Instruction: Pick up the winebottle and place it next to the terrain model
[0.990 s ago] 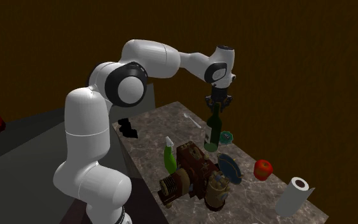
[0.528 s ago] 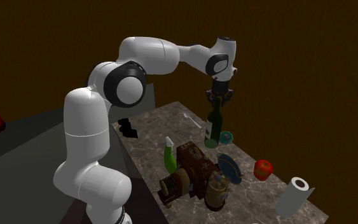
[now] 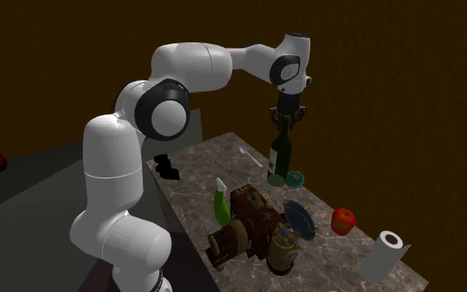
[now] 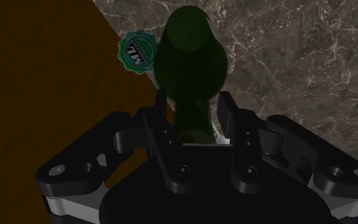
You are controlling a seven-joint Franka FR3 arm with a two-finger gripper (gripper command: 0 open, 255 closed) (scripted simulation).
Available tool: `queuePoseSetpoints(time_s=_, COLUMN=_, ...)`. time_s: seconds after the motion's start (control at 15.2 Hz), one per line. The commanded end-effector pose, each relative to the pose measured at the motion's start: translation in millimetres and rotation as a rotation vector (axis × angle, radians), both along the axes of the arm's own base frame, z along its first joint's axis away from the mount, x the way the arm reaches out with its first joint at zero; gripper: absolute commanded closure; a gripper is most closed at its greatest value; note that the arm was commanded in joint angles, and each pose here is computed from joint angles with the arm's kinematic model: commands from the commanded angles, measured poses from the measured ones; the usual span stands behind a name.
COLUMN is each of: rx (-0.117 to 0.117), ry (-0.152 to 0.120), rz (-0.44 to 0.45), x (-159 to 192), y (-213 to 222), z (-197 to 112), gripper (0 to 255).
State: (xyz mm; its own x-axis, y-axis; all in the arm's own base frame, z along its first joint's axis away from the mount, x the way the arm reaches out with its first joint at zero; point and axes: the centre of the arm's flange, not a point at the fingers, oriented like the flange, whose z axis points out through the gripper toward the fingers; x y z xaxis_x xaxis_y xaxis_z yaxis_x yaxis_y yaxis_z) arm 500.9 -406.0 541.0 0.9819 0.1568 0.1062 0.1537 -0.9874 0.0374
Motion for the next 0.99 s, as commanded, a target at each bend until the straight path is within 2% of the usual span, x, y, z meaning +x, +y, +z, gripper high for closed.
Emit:
queuePoseSetpoints(time_s=0.0, rx=0.0, ry=0.0, rz=0.0, x=-1, y=-1, z=11, gripper=255)
queuePoseSetpoints(time_s=0.92, rx=0.0, ry=0.0, rz=0.0, x=-1, y=-1, z=85, gripper=255)
